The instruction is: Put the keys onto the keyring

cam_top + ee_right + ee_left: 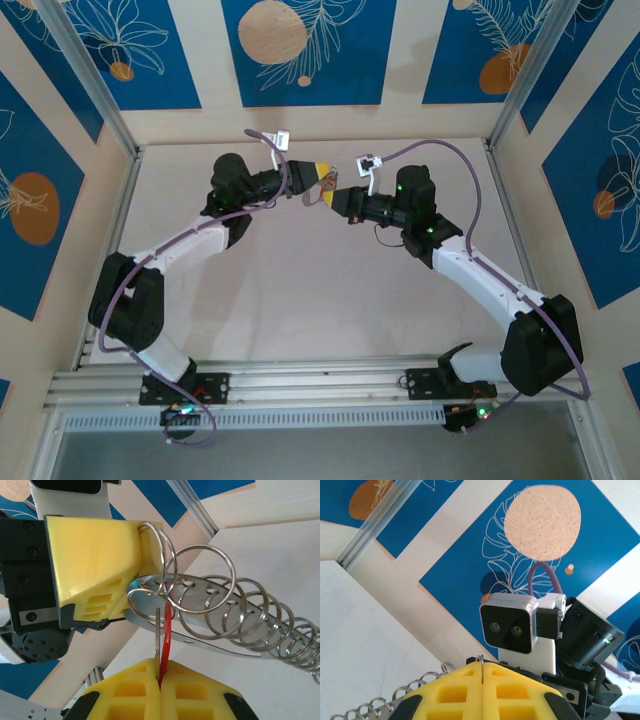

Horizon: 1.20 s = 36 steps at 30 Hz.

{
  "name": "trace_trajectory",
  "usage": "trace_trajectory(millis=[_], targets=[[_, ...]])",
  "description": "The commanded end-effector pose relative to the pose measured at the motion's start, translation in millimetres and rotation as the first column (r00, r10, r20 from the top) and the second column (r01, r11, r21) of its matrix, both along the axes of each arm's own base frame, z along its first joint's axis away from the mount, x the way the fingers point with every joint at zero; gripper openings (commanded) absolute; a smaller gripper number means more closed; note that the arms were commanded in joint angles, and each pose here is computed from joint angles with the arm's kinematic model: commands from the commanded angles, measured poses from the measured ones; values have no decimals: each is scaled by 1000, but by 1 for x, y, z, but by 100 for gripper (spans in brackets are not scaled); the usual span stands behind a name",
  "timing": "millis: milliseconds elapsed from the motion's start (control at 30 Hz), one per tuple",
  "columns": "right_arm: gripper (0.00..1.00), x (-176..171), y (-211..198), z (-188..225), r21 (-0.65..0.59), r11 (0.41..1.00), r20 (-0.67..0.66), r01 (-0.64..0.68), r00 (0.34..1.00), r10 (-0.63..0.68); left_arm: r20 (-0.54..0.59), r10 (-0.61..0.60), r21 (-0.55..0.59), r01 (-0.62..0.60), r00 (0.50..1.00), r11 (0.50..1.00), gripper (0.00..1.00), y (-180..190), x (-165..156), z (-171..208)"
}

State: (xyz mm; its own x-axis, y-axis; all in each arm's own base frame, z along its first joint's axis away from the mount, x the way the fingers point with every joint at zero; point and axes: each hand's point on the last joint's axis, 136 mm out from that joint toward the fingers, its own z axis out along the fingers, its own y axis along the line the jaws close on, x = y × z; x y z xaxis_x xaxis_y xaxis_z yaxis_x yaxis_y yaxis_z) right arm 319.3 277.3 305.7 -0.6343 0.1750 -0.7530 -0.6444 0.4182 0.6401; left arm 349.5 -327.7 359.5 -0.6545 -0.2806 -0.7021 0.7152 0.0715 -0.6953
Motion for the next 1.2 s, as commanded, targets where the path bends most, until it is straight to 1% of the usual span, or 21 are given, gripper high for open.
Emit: trace_trajectory(millis=[0, 200, 433, 533, 633, 833, 1100, 1167], targets=[[0, 8, -1, 12, 8, 999, 22, 32, 999, -33, 46, 29, -98, -25, 999, 995, 0, 2, -15, 31], [0, 12, -2, 10, 7, 999, 13, 41, 999, -41, -9, 72, -162, -73, 997, 984, 0, 2, -16, 30], [0, 14, -4, 9, 7, 999, 5, 48, 999, -48, -43, 104, -179, -110, 994, 978, 0, 0, -17, 27], [0, 7, 5, 15, 24, 1000, 9, -12, 1000, 11, -46, 103, -180, -109, 994, 978, 0, -2, -17, 26], [0, -4, 17, 17, 1, 998, 23, -68, 997, 68, -51, 103, -181, -110, 993, 977, 0, -4, -16, 24], [0, 2, 6, 7, -7, 1000, -5, -28, 1000, 28, -56, 98, -178, -107, 994, 978, 0, -6, -15, 22], [0, 5, -8, 7, 3, 1000, -21, 8, 1000, -8, -47, 99, -174, -106, 994, 979, 0, -9, -15, 21], [5, 5, -11, 5, 2, 1000, -31, 24, 999, -24, -41, 99, -172, -105, 994, 980, 0, -10, -15, 20]])
